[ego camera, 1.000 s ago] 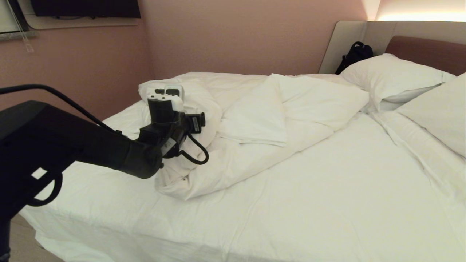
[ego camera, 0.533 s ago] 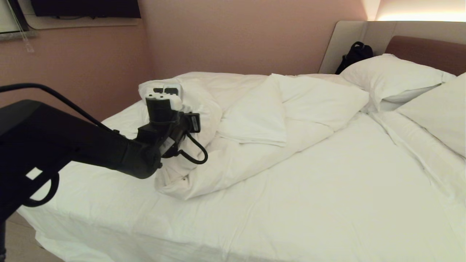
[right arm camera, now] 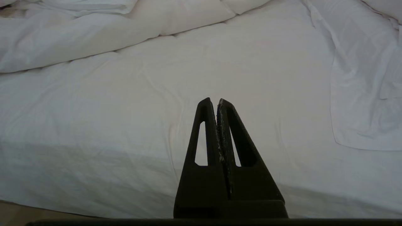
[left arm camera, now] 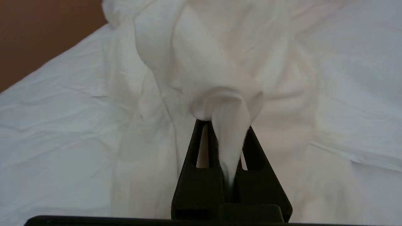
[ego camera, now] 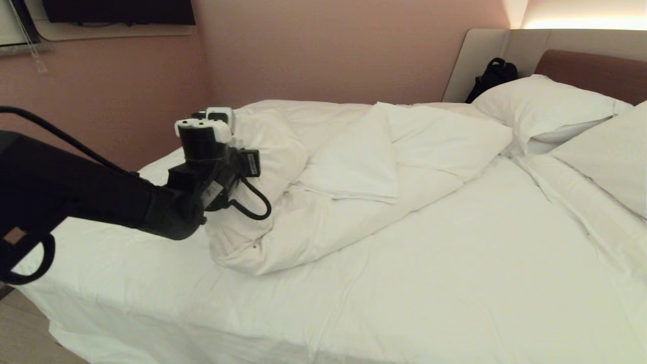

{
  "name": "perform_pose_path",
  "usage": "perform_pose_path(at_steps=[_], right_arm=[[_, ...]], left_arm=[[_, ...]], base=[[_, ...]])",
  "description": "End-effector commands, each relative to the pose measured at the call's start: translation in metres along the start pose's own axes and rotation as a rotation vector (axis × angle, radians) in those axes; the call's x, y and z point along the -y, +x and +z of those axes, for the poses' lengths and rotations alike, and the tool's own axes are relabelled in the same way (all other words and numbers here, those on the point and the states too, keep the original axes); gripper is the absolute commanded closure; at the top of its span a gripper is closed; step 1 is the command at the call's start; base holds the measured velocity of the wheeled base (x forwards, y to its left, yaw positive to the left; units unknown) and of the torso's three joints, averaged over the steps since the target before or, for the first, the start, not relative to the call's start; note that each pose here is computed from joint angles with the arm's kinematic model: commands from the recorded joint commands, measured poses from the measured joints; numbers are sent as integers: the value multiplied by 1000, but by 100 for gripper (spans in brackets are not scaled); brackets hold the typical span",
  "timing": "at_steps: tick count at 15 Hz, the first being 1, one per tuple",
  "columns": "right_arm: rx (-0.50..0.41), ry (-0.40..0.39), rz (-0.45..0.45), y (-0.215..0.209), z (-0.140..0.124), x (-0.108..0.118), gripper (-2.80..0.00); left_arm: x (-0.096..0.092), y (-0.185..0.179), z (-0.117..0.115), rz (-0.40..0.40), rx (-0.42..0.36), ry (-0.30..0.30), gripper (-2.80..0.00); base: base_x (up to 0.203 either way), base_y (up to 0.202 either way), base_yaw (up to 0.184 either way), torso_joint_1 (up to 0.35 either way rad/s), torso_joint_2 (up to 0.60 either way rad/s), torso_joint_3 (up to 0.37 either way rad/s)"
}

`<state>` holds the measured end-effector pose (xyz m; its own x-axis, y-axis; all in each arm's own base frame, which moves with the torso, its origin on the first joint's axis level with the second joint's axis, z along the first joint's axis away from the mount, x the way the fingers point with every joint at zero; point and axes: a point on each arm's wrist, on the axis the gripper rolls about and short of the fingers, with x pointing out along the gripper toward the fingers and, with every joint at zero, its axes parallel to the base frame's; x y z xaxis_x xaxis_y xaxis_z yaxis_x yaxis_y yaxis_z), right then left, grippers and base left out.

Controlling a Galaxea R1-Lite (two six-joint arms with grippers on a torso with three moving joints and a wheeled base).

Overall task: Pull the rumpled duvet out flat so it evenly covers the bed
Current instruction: Flatten the corners of the folded blanket

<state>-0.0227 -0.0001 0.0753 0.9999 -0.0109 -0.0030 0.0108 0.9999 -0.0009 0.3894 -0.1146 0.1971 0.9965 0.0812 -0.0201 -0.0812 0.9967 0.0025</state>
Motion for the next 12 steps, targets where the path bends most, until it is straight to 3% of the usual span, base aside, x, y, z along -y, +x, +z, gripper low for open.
perform_pose_path(at_steps=[1,6,12], right_arm=[[0,-1,0,0,0,0,0],[0,-1,0,0,0,0,0],[0,1,0,0,0,0,0]], left_arm=[[-20,-4,14,45,22,-9,0],[-77,-26,37,172,5,-4,0],[-99,-92,23,195,-119,76,0]], base=[[0,0,0,0,0,0],[0,0,0,0,0,0],[0,0,0,0,0,0]])
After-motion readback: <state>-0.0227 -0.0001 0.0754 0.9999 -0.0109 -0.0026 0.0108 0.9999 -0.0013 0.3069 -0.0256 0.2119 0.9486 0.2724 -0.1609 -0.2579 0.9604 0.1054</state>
